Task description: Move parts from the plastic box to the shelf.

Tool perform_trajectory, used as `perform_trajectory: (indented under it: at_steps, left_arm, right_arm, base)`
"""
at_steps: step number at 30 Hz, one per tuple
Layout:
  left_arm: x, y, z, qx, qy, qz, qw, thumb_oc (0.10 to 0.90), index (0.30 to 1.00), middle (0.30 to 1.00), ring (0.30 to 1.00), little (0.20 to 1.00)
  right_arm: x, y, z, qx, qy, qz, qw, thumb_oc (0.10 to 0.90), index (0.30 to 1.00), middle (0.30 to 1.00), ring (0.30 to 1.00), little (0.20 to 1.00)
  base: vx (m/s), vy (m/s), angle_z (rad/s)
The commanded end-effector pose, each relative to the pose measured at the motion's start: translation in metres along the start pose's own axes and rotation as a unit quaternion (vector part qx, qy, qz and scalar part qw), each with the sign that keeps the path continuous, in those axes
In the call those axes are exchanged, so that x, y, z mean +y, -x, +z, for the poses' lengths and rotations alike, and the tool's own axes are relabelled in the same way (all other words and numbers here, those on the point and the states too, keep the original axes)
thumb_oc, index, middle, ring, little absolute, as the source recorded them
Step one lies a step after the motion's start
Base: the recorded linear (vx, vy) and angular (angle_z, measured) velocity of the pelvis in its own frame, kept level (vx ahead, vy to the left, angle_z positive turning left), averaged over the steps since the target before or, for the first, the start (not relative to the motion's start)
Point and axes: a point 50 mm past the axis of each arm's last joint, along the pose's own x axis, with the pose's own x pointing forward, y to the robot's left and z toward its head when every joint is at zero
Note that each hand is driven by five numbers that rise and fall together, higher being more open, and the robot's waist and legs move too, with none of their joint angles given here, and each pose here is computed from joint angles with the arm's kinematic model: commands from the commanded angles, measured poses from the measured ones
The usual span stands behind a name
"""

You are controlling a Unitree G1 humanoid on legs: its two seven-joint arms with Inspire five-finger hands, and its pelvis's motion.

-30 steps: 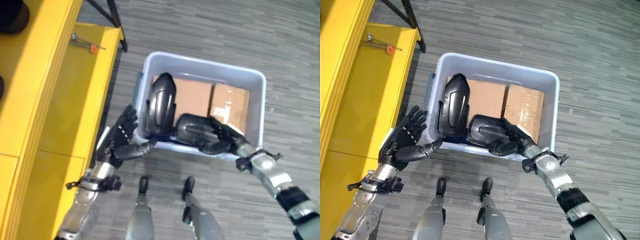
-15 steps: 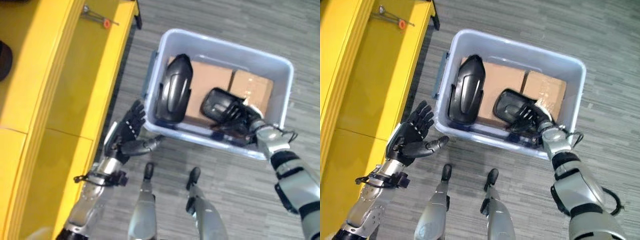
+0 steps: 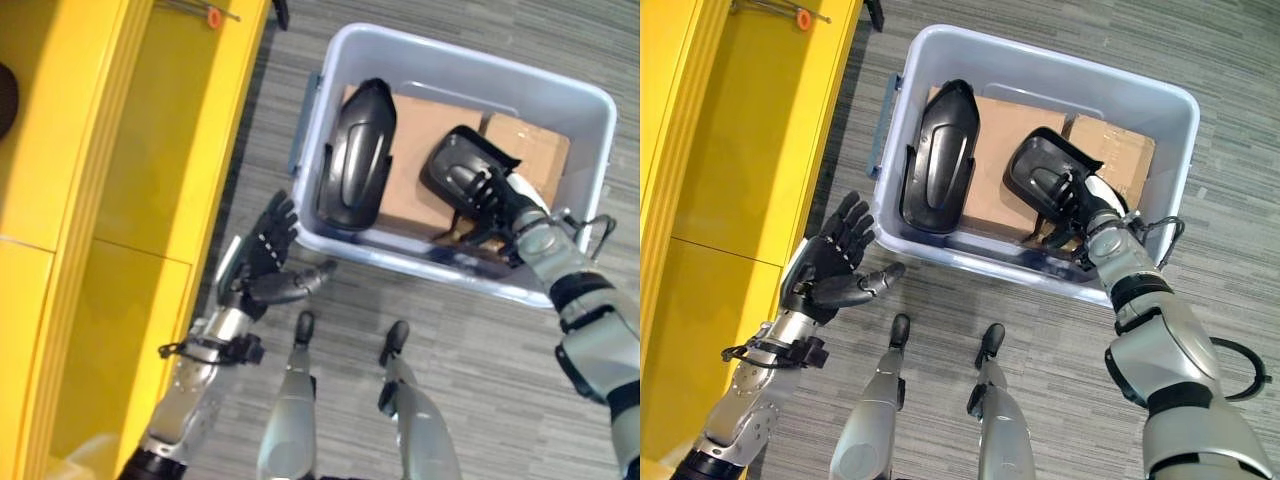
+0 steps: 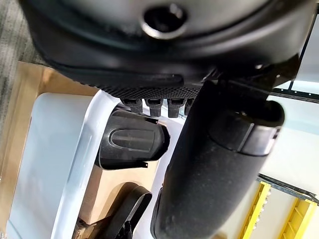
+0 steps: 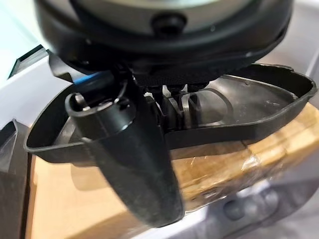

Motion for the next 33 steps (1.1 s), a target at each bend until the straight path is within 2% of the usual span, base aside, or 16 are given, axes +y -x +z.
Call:
perform_trajectory:
  at_steps: [1, 15, 20, 22, 24, 25, 26, 27, 28, 30, 32, 33]
  left_arm:
    - [-0.023, 0.002, 0.039, -0.106, 0.009, -0.061, 0.992, 0.900, 1.000, 1.000, 1.000, 1.000]
    - [-0.022, 0.002, 0.040, -0.111, 0.012, -0.056, 0.992, 0.900, 1.000, 1.000, 1.000, 1.000]
    - [-0.023, 0.002, 0.037, -0.104, 0.012, -0.056, 0.993, 0.900, 1.000, 1.000, 1.000, 1.000]
    - [-0.023, 0.002, 0.037, -0.103, 0.009, -0.060, 0.993, 0.900, 1.000, 1.000, 1.000, 1.000]
    - [-0.024, 0.002, 0.037, -0.103, 0.009, -0.061, 0.993, 0.900, 1.000, 1.000, 1.000, 1.000]
    - [-0.024, 0.002, 0.036, -0.100, 0.005, -0.065, 0.993, 0.900, 1.000, 1.000, 1.000, 1.000]
    - [-0.024, 0.002, 0.036, -0.099, 0.004, -0.067, 0.993, 0.900, 1.000, 1.000, 1.000, 1.000]
    - [-0.025, 0.002, 0.036, -0.100, 0.004, -0.067, 0.993, 0.900, 1.000, 1.000, 1.000, 1.000]
    - [-0.025, 0.002, 0.036, -0.099, 0.003, -0.071, 0.993, 0.900, 1.000, 1.000, 1.000, 1.000]
    - [-0.026, 0.000, 0.036, -0.100, 0.001, -0.079, 0.992, 0.900, 1.000, 1.000, 1.000, 1.000]
    - [-0.027, 0.000, 0.036, -0.101, 0.003, -0.080, 0.992, 0.900, 1.000, 1.000, 1.000, 1.000]
    - [-0.027, -0.001, 0.037, -0.103, 0.004, -0.080, 0.991, 0.900, 1.000, 1.000, 1.000, 1.000]
  right_arm:
    - [-0.041, -0.003, 0.042, -0.074, 0.065, -0.042, 0.994, 0.900, 1.000, 1.000, 1.000, 1.000]
    - [-0.044, -0.003, 0.047, -0.079, 0.079, -0.049, 0.993, 0.900, 1.000, 1.000, 1.000, 1.000]
    - [-0.036, -0.003, 0.044, -0.077, 0.153, -0.029, 0.985, 0.900, 1.000, 1.000, 1.000, 1.000]
    - [-0.035, -0.002, 0.041, -0.074, 0.225, -0.017, 0.972, 0.900, 1.000, 1.000, 1.000, 1.000]
    - [-0.036, -0.002, 0.040, -0.073, 0.235, -0.019, 0.969, 0.900, 1.000, 1.000, 1.000, 1.000]
    - [-0.035, -0.001, 0.037, -0.069, 0.315, -0.001, 0.947, 0.900, 1.000, 1.000, 1.000, 1.000]
    - [-0.033, -0.001, 0.034, -0.068, 0.362, 0.010, 0.930, 0.900, 1.000, 1.000, 1.000, 1.000]
    - [-0.033, -0.001, 0.034, -0.068, 0.362, 0.010, 0.930, 0.900, 1.000, 1.000, 1.000, 1.000]
    - [-0.032, 0.000, 0.033, -0.071, 0.394, 0.020, 0.916, 0.900, 1.000, 1.000, 1.000, 1.000]
    - [-0.030, 0.003, 0.029, -0.074, 0.479, 0.047, 0.874, 0.900, 1.000, 1.000, 1.000, 1.000]
    - [-0.031, 0.004, 0.025, -0.067, 0.479, 0.047, 0.874, 0.900, 1.000, 1.000, 1.000, 1.000]
    - [-0.029, 0.004, 0.020, -0.062, 0.508, 0.060, 0.857, 0.900, 1.000, 1.000, 1.000, 1.000]
  base:
    - [0.00, 0.000, 0.00]
    - [0.00, 0.000, 0.00]
    - [0.00, 0.000, 0.00]
    - [0.00, 0.000, 0.00]
    - [0.00, 0.000, 0.00]
    - [0.00, 0.000, 0.00]
    - [0.00, 0.000, 0.00]
    - [0.00, 0.000, 0.00]
    - [0.00, 0.000, 0.00]
    - [0.00, 0.000, 0.00]
    - [0.00, 0.000, 0.00]
    - [0.01, -0.009, 0.04]
